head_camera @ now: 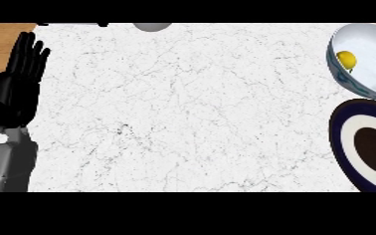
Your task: Pick the lemon from the plate and place it in the bowl
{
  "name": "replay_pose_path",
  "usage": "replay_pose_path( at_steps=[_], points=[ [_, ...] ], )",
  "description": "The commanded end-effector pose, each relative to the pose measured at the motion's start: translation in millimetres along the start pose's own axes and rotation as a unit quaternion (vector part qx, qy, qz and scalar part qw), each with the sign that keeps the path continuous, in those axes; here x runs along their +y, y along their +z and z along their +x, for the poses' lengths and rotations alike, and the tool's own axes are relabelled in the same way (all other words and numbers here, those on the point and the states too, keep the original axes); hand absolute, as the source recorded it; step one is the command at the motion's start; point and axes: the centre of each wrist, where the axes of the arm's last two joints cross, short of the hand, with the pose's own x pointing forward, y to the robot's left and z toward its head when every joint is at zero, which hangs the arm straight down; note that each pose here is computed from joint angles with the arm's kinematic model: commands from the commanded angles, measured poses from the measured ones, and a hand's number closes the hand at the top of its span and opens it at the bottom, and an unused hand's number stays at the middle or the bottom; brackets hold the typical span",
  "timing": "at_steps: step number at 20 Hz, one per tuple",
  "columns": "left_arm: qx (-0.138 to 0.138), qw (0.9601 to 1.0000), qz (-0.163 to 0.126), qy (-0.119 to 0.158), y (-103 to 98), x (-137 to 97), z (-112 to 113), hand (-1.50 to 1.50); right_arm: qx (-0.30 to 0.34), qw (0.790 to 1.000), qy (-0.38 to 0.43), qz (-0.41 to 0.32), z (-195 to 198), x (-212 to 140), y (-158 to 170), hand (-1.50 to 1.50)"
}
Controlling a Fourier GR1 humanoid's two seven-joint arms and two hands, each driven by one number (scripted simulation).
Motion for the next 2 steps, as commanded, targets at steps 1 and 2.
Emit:
replay_pose_path(
  at_steps=[1, 2],
  points=[
    [-0.003, 1.0000, 0.003, 0.004, -3.6, 3.9, 3.5, 0.00, -0.007, 1.000, -0.009, 0.004, -10.7, -22.9, 20.1, -1.50],
    [-0.004, 0.9999, 0.006, 0.009, -3.8, 1.4, 0.5, 0.00, -0.002, 1.000, -0.019, 0.004, -5.1, -30.7, 21.1, -1.50]
  ],
)
